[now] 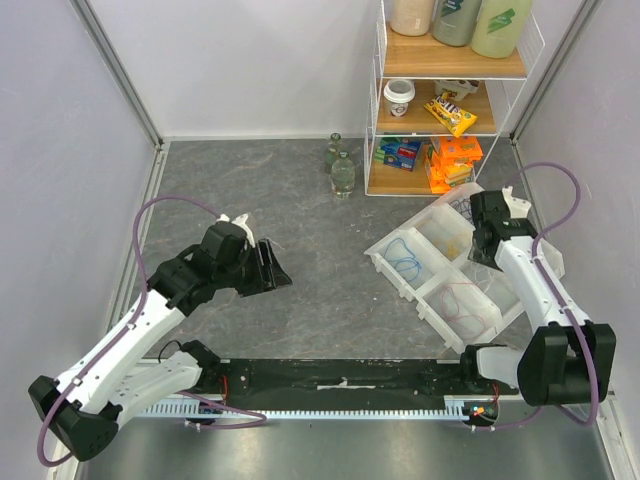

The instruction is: Untangle the cables

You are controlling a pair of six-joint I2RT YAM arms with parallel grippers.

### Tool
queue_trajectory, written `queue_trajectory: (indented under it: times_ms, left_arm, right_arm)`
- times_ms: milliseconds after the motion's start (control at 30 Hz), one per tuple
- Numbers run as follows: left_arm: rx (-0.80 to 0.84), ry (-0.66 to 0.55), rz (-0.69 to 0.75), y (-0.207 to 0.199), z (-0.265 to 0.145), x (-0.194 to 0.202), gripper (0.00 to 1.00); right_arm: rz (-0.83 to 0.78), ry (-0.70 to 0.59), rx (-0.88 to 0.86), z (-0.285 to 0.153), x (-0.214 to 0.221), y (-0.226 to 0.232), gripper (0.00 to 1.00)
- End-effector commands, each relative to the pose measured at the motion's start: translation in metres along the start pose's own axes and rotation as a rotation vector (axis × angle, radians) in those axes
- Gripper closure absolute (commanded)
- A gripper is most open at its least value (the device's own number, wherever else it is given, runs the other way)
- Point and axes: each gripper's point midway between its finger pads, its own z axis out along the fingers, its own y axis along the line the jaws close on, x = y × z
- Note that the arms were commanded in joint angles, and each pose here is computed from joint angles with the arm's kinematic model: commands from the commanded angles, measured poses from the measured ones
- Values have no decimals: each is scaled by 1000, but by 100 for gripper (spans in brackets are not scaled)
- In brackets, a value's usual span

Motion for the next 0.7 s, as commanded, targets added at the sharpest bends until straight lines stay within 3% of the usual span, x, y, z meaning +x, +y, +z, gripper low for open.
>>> queue_trajectory:
  times_ms: [0, 133, 267, 467, 667]
  left_arm:
    - [36, -29, 5, -12, 0, -12, 39]
    - [44, -17, 6, -17, 1, -14, 39]
    - [67, -11, -24, -22, 7, -14, 39]
    - [139, -9, -89, -40, 11, -19, 40]
    - [188, -106, -92, -60, -14, -43, 39]
  right_arm:
    - [3, -81, -103, -24, -39, 19, 33]
    - [-59, -173, -222, -62, -62, 48, 29]
    - [-237, -273, -407, -113, -65, 104, 28]
    - [-559, -282, -800, -190, -8, 200, 27]
    - [-663, -334, -1152, -279, 22, 231, 25]
